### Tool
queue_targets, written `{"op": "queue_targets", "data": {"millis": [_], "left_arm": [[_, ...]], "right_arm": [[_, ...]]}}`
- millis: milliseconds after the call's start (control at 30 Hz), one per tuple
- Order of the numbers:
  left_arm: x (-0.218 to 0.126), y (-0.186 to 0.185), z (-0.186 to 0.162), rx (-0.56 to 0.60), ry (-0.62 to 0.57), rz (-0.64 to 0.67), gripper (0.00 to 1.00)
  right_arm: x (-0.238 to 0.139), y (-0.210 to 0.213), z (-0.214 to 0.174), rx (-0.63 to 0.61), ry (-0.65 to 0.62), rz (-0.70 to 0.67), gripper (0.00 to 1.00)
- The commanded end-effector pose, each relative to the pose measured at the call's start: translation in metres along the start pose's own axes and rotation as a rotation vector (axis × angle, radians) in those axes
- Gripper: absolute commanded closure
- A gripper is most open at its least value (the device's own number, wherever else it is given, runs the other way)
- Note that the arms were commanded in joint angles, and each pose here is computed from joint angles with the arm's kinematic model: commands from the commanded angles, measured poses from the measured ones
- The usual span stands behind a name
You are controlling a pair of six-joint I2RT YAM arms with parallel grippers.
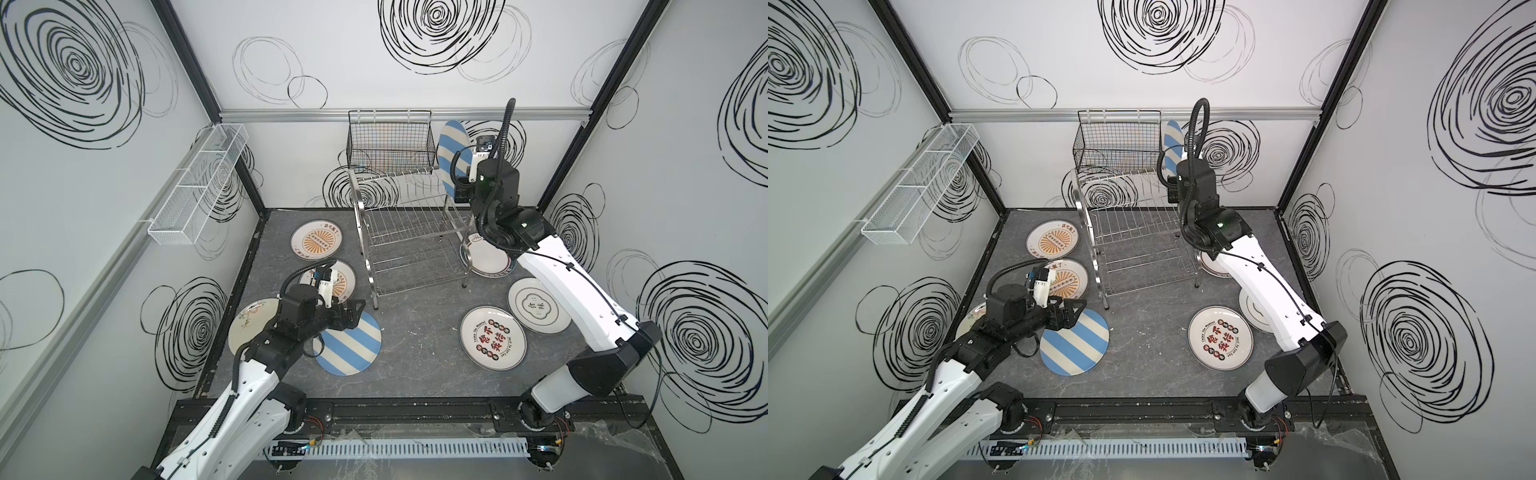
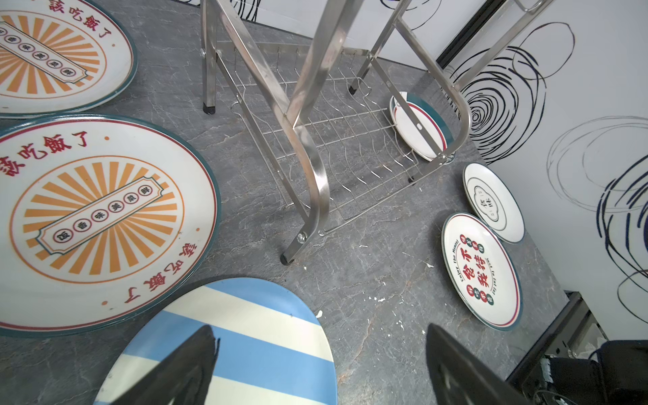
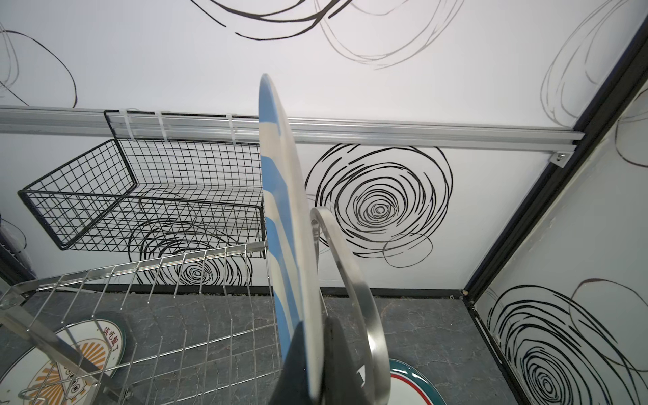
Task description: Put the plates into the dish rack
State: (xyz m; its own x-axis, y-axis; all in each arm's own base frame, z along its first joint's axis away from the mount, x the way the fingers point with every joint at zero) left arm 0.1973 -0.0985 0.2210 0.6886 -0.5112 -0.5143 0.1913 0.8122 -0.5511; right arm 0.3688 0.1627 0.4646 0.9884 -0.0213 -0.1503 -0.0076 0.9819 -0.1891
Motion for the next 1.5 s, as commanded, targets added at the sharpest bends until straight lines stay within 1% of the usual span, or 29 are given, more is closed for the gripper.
{"op": "queue_targets", "data": {"millis": [0,700,967,1067,1233,1267,1300,1333,1467], "left_arm": [[0.001,-0.001,0.006,0.018,-0.033,-0.014,0.04],[0.003,-0.001,0.005,0.017,-0.025,-0.019,0.04],[0.002,-0.001,0.005,0.016,-0.025,-0.018,0.04],[0.002,-0.001,0.005,0.018,-0.028,-0.020,0.04],[0.001,-0.002,0.006,0.019,-0.034,-0.022,0.04],[0.001,-0.002,0.006,0.019,-0.034,-0.021,0.04],[0.001,-0.002,0.006,0.018,-0.032,-0.023,0.04],[0.001,-0.001,0.006,0.018,-0.032,-0.022,0.04],[0.001,-0.002,0.005,0.019,-0.031,-0.022,0.04]], "right_arm": [[-0.001,0.000,0.008,0.043,-0.052,-0.007,1.00],[0.010,0.006,-0.026,0.016,0.020,-0.022,1.00],[0.006,0.002,-0.028,0.006,0.028,-0.030,0.89],[0.003,0.000,-0.026,0.001,0.027,-0.033,0.87],[-0.001,-0.003,-0.025,-0.001,0.029,-0.030,0.78],[-0.001,-0.003,-0.025,-0.002,0.029,-0.029,0.75],[-0.002,-0.003,-0.025,-0.002,0.029,-0.026,0.69],[-0.002,-0.003,-0.025,-0.004,0.033,-0.022,0.65],[-0.003,-0.003,-0.023,-0.007,0.033,-0.015,0.63]]}}
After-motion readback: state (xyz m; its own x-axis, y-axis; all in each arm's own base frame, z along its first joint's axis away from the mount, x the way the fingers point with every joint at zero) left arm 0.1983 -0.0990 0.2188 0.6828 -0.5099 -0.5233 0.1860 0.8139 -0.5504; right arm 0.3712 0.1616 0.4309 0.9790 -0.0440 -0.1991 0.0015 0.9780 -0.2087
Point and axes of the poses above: each gripper's point midway between its finger pads, its own x axis out along the fingers, its own y axis along the line the jaws close on, z = x × y, the point moved 7 cm from there along -x, back along the fingers, and after that the axes turned 10 degrees about -x, right-handed, at the moved point
